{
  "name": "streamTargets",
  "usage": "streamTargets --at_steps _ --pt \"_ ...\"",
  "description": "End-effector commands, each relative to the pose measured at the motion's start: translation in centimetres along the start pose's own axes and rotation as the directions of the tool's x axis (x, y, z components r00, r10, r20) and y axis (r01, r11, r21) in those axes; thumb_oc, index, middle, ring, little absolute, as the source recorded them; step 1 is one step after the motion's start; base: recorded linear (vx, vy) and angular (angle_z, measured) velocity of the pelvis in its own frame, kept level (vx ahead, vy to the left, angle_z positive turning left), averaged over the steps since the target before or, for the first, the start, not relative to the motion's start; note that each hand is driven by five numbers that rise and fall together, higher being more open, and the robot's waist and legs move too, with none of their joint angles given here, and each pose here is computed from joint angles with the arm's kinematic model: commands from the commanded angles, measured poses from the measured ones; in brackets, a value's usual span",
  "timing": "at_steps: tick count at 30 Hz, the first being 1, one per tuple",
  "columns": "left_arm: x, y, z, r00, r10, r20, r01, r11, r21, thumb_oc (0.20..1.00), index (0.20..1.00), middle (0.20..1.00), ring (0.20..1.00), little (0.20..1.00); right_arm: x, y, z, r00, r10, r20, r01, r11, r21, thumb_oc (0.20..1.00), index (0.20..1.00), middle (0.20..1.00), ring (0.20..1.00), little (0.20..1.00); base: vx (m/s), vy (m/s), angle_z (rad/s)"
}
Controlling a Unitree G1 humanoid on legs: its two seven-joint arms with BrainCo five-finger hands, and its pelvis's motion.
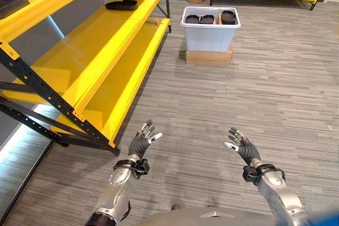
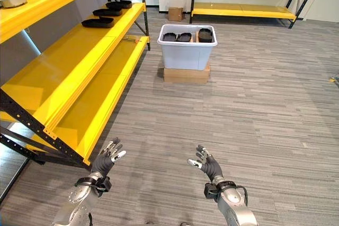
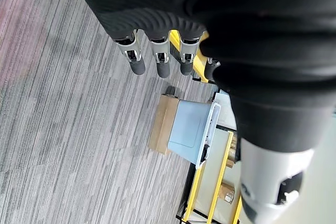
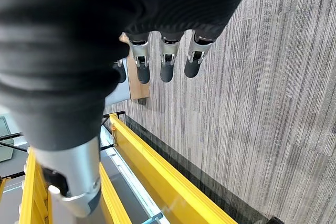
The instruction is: Move parts from the plastic box to the shelf.
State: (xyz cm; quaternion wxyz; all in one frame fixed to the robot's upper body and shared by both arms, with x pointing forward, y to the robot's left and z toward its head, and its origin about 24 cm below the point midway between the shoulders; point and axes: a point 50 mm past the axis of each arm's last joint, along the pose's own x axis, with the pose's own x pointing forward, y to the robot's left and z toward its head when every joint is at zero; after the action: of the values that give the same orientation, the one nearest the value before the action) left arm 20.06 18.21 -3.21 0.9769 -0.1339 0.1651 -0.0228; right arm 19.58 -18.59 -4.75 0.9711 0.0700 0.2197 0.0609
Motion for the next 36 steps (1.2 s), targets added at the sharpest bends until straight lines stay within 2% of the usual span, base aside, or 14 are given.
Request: streamTargets --at_steps 1,7,15,25,36 --pt "0.6 0.4 2.7 0.993 -0.018 0.117 0.012 0.999 0.052 1.0 1.0 1.0 1.0 1.0 1.1 1.0 2.1 0.995 0.029 0.098 -0.033 0.999 0.038 1.0 1.0 1.0 1.0 1.0 0.01 0.194 -0.01" --pt "0.8 0.3 3.6 0.989 -0.044 0.139 0.027 0.993 0.119 1.0 1.0 1.0 1.0 1.0 1.2 1.4 2.1 0.994 0.041 0.103 -0.047 0.998 0.051 1.0 1.0 1.0 1.0 1.0 0.01 0.142 0.1" --pt "0.9 0.1 3.9 0.988 -0.05 0.148 0.032 0.992 0.119 1.0 1.0 1.0 1.0 1.0 1.1 1.7 2.0 0.993 0.048 0.105 -0.055 0.996 0.067 1.0 1.0 1.0 1.0 1.0 0.07 0.159 0.07" --pt "1.1 -0.5 3.2 0.988 -0.057 0.141 0.047 0.996 0.073 1.0 1.0 1.0 1.0 1.0 0.8 1.4 3.2 0.987 0.063 0.15 -0.07 0.996 0.046 1.0 1.0 1.0 1.0 1.0 0.33 -0.2 0.07" --pt "0.3 0.1 2.8 0.992 -0.025 0.127 0.023 1.0 0.013 1.0 1.0 1.0 1.0 1.0 -0.1 -1.0 3.3 0.988 -0.01 0.154 0.007 1.0 0.022 1.0 1.0 1.0 1.0 1.0 0.23 -0.211 -0.03"
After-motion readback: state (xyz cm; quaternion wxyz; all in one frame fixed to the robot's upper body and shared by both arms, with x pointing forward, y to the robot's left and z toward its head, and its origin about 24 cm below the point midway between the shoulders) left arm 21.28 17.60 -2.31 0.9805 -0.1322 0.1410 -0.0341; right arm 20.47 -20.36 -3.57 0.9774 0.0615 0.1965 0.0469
